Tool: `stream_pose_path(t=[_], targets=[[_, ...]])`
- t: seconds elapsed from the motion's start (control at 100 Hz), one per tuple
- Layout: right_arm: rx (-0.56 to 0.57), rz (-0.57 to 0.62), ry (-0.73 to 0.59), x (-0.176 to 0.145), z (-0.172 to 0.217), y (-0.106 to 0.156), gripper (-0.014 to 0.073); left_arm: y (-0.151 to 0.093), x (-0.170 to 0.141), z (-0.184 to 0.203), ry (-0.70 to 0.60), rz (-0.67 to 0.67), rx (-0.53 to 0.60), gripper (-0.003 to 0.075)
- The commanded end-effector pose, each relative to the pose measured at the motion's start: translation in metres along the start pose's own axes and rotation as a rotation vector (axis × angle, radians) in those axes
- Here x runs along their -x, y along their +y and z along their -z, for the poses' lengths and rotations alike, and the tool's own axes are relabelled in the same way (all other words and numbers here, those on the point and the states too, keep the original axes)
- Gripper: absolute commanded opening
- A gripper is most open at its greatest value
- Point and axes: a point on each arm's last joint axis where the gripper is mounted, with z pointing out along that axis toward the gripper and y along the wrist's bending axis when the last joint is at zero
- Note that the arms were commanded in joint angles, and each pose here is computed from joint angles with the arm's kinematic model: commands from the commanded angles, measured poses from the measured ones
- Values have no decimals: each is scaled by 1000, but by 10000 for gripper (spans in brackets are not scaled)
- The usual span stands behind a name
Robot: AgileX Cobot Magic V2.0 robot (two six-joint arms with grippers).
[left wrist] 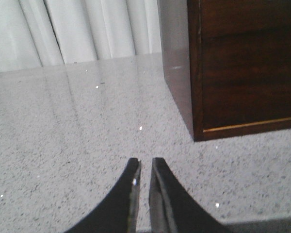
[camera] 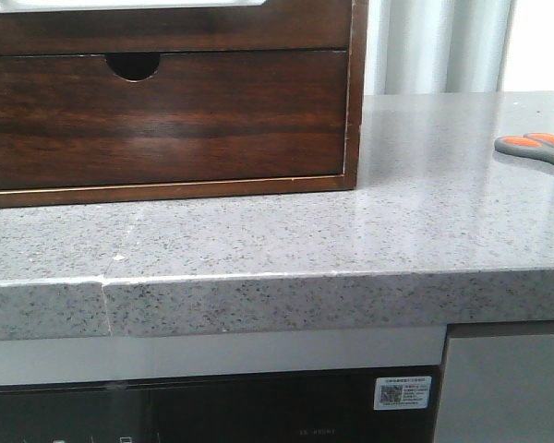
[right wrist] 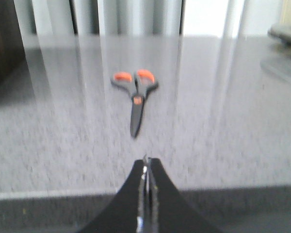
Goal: Put scissors in drawer with both arms
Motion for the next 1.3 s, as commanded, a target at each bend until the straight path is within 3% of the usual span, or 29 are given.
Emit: stream_pose_path(t=[0.0, 0.28, 0.51, 0.68, 0.87, 0.94, 1.11, 1.21, 1.29], targets=[[-12, -14, -109, 7, 2, -1, -106, 0, 8, 3, -138, 59, -5, 4], [23, -79, -7, 19, 4, 1, -106, 2, 32, 7, -209, 96, -3, 4], [115, -100, 199, 42, -8, 7, -106, 6, 62, 4, -102, 96, -7, 4], [132, -166, 236, 65, -23, 9, -106, 8, 81, -5, -128, 103, -8, 4], [125, -167, 250, 68, -33, 9, -106, 9, 87, -10, -178, 103, -6, 9], [124, -166, 264, 67, -35, 9, -106, 9, 86, -12, -163, 103, -7, 62], [124, -166, 284, 64, -36, 10, -106, 9, 87, -17, -167, 103, -7, 309], [124, -166, 286, 64, -36, 10, -106, 8, 92, -21, -209, 75, -8, 316], [124, -166, 286, 64, -36, 10, -106, 5, 95, -26, -242, -109, -21, 306]])
